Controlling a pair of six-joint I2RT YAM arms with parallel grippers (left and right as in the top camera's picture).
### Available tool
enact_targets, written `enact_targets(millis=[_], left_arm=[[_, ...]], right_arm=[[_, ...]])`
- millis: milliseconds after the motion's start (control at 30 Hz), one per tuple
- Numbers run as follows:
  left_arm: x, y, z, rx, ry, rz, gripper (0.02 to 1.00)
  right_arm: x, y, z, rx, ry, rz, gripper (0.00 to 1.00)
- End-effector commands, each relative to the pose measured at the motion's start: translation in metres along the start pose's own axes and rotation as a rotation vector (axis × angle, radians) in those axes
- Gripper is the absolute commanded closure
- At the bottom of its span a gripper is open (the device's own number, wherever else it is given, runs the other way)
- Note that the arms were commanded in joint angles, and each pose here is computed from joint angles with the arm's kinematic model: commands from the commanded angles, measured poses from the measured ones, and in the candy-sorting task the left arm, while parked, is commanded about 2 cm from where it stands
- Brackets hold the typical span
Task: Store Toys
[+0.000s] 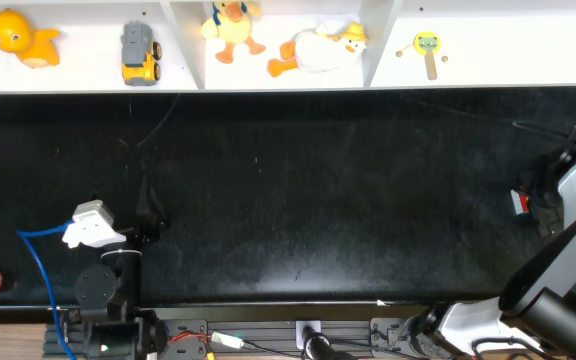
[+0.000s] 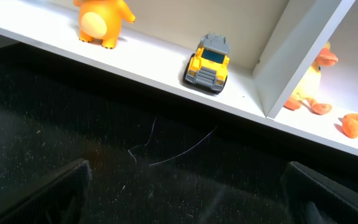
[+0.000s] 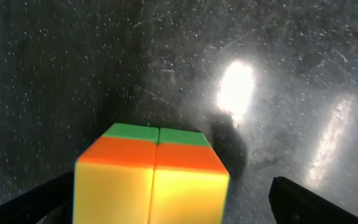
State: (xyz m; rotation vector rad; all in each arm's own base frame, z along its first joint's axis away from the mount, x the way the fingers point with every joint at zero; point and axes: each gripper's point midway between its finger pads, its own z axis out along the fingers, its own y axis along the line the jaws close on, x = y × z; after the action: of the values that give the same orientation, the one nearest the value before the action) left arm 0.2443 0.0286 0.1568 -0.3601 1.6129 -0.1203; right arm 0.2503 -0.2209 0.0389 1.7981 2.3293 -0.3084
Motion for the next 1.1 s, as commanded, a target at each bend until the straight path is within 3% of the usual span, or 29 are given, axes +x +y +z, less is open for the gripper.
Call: enact_targets(millis=[33,367,600,733,1100], left_arm=[[0.000,-0.001,0.000,0.007,-0.005,-0.004,0.023],[0.000,-0.001,0.000,0.007,-0.005,-0.004,0.020],[0.000,-0.001,0.000,0.007,-0.005,-0.004,0.020],[0.000,-0.001,0.000,0.007,-0.005,-0.004,0.020],[0.000,-0.001,0.000,0.007,-0.005,-0.004,0.020]], right_arm=[[-0.005,0.001,0.005,0.001,-0.019,-0.020,0.029],[0.000,0.002,0.019,0.020,0.006,-0.027,0.207],[0.000,0.002,0.021,0.022,0.009,-0.031,0.426],[-0.001,0.002,0.020,0.021,0.010,-0.060,0.454],[-0.021,0.019,-0.018,-0.012,-0.005,-0.149,0.654]])
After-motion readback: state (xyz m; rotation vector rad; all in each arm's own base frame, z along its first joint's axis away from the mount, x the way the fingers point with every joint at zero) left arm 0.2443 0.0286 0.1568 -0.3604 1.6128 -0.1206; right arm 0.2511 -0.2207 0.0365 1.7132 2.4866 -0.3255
